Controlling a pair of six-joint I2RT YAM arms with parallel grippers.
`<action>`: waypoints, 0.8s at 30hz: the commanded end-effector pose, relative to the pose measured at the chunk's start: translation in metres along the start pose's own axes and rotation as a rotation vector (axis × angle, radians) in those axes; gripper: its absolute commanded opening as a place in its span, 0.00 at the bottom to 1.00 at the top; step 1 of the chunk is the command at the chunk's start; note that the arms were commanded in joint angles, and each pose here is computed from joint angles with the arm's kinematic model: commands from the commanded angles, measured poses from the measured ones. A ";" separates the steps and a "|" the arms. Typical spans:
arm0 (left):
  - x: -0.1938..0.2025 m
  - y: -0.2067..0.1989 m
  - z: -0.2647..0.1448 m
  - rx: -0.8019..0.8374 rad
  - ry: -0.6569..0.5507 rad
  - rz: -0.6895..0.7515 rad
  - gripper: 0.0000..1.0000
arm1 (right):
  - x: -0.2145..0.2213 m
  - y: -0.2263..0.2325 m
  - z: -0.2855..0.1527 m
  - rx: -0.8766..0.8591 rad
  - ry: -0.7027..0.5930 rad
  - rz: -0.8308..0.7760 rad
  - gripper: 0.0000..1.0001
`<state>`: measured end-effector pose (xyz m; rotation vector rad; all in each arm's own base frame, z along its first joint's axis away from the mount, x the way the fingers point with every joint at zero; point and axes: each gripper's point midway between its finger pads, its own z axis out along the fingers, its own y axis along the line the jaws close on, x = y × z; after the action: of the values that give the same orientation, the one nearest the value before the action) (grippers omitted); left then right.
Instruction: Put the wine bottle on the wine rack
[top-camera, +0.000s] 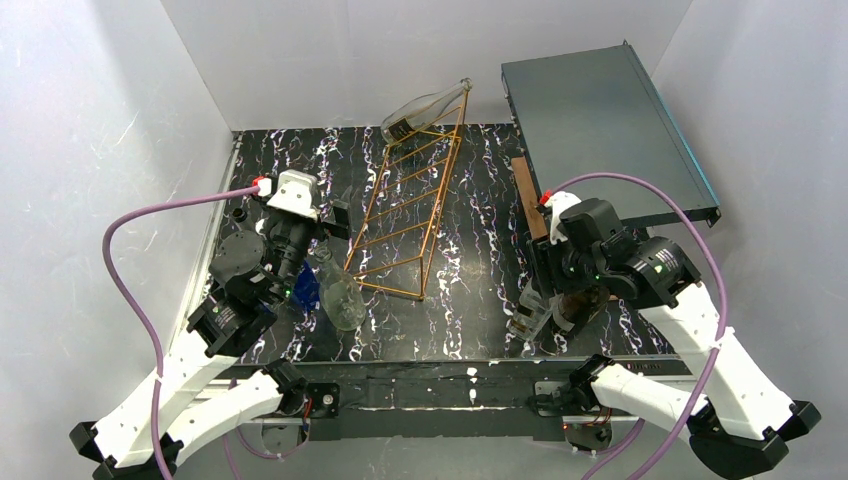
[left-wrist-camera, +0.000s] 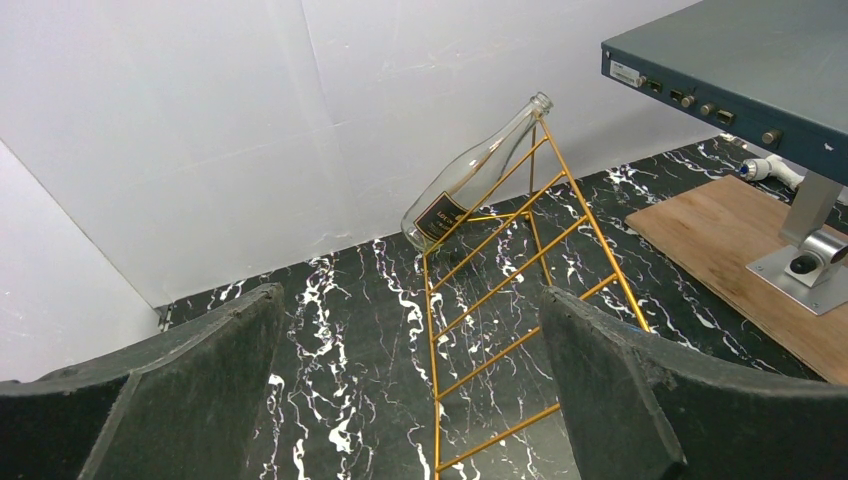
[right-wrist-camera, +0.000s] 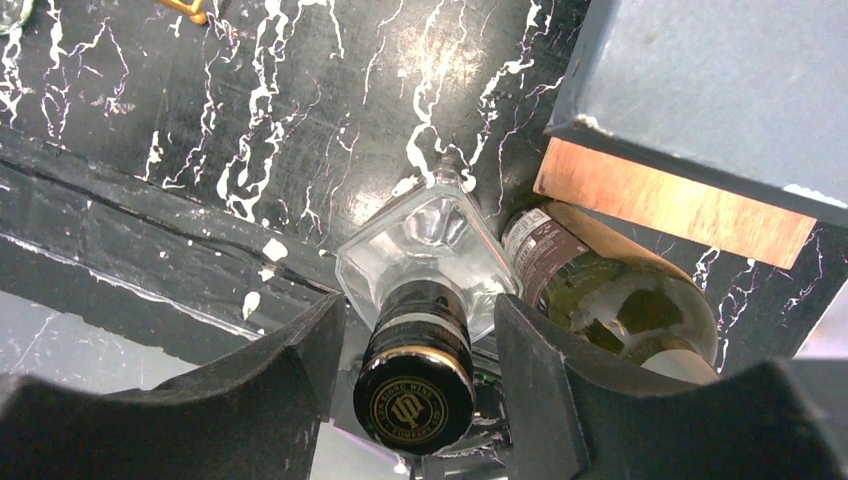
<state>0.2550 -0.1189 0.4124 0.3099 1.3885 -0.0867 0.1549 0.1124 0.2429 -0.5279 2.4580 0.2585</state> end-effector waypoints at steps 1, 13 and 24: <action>-0.006 0.004 -0.001 -0.015 -0.026 -0.015 0.98 | -0.007 -0.002 0.005 0.013 -0.035 -0.008 0.64; -0.008 0.006 -0.003 -0.020 -0.033 -0.017 0.98 | -0.020 -0.001 -0.007 0.005 -0.082 -0.029 0.27; -0.010 0.010 -0.005 -0.034 -0.039 -0.017 0.98 | -0.066 0.019 -0.041 -0.105 -0.254 -0.028 0.01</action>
<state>0.2517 -0.1155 0.4157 0.3037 1.3769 -0.0888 0.1561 0.1168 0.2563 -0.5705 2.4302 0.2828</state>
